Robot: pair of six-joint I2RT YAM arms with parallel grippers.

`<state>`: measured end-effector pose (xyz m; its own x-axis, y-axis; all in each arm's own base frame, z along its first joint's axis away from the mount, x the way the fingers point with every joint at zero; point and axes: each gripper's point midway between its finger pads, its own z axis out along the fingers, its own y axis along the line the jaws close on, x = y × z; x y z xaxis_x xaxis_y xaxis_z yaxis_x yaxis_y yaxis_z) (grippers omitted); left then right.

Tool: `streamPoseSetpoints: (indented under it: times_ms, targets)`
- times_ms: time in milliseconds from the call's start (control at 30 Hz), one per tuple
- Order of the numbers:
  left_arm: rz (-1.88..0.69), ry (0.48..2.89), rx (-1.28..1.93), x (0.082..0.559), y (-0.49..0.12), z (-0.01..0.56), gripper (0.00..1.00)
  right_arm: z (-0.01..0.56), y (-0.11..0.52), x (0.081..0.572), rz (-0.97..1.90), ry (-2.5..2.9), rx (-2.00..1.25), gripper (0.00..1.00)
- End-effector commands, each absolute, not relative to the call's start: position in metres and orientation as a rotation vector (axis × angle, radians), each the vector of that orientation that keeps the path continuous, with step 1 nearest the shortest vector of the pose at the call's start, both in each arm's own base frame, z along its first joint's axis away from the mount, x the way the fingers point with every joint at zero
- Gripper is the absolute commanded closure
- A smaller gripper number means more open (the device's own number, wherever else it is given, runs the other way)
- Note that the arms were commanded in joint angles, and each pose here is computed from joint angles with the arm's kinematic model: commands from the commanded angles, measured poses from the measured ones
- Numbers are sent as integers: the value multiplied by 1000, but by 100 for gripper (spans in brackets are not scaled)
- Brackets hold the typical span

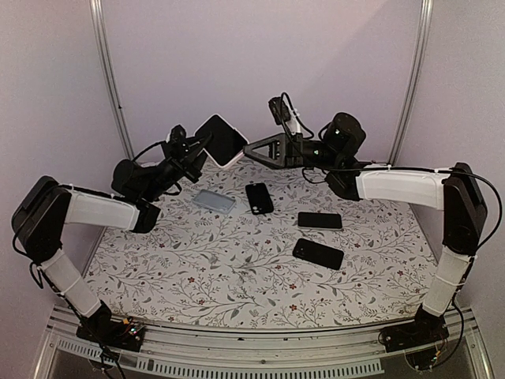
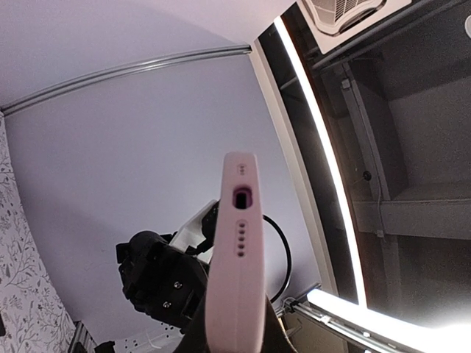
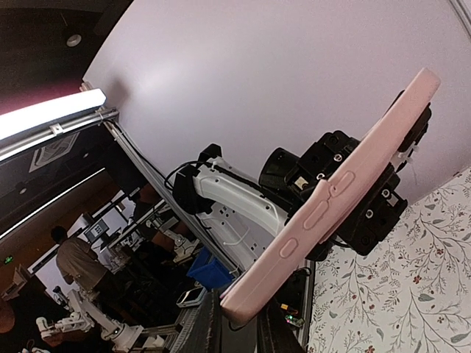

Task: Take the phone out of the phone case
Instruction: Remove the bottom right corner of the phone case from the phone.

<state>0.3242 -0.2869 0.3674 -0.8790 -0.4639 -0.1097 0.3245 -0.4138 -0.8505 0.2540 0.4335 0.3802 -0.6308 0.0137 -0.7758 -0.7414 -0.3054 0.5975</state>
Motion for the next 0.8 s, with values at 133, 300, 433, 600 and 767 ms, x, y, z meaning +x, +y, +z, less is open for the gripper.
streamPoseSetpoints:
  times_ms: [133, 300, 433, 600, 767]
  targets:
    - [-2443, 1308, -49, 294, -313, 387, 100, 381, 443, 237, 1927, 1315, -1030, 94]
    - [-2422, 1293, -32, 292, -310, 391, 100, 369, 444, 243, 1896, 1376, -994, 82]
    - [-2367, 1289, -47, 297, -303, 389, 100, 367, 440, 245, 1880, 1420, -950, 72]
    - [-2274, 1291, -82, 304, -290, 387, 100, 375, 430, 245, 1860, 1437, -889, 66]
    - [-2168, 1318, -115, 312, -280, 384, 100, 384, 423, 241, 1868, 1442, -845, 61]
